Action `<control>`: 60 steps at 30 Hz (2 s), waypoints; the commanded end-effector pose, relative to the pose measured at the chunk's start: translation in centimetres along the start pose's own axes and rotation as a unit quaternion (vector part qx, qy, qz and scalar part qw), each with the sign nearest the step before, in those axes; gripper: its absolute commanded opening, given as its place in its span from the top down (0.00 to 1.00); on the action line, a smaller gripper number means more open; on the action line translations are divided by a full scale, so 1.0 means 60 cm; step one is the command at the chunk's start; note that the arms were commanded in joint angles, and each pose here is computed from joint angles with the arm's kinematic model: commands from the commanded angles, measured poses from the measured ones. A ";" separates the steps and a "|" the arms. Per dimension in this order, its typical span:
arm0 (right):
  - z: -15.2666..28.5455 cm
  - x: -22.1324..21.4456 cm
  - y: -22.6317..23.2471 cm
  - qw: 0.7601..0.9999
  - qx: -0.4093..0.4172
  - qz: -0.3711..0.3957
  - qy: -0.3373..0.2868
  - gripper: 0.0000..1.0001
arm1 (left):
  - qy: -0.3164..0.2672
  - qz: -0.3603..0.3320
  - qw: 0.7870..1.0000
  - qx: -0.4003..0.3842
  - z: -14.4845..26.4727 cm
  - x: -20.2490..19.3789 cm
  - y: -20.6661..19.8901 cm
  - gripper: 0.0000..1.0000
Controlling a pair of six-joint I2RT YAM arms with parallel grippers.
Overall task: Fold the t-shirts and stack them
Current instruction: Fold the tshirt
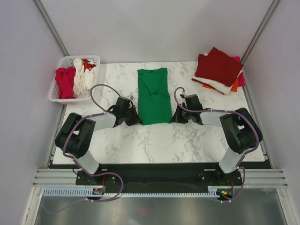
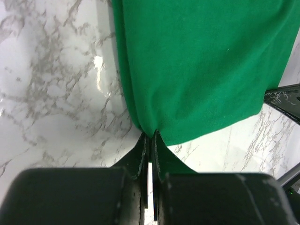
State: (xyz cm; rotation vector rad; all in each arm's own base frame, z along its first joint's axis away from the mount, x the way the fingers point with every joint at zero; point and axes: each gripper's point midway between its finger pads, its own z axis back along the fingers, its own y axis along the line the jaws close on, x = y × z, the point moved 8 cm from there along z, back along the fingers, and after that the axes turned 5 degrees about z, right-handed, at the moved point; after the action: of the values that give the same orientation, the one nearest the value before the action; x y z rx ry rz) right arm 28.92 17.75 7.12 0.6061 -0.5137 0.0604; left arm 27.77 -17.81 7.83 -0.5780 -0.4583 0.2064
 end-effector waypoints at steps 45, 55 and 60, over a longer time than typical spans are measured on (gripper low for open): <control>0.192 0.207 0.130 0.985 -0.122 0.084 -0.091 1.00 | -0.095 -0.092 0.991 0.034 0.205 0.147 -0.190 0.98; 0.023 0.320 0.009 0.981 -0.188 -0.004 -0.046 0.73 | 0.013 -0.059 0.998 0.023 -0.050 0.305 -0.129 0.55; 0.020 0.370 -0.004 0.973 -0.222 -0.020 -0.063 0.18 | 0.018 -0.038 0.999 0.006 -0.073 0.371 -0.129 0.23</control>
State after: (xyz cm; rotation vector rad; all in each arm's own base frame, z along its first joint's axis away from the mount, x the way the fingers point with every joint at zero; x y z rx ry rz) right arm 47.65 15.50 14.10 0.2171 -0.5488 -0.0812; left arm 50.22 -19.66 13.76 -0.4712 -0.4768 0.1816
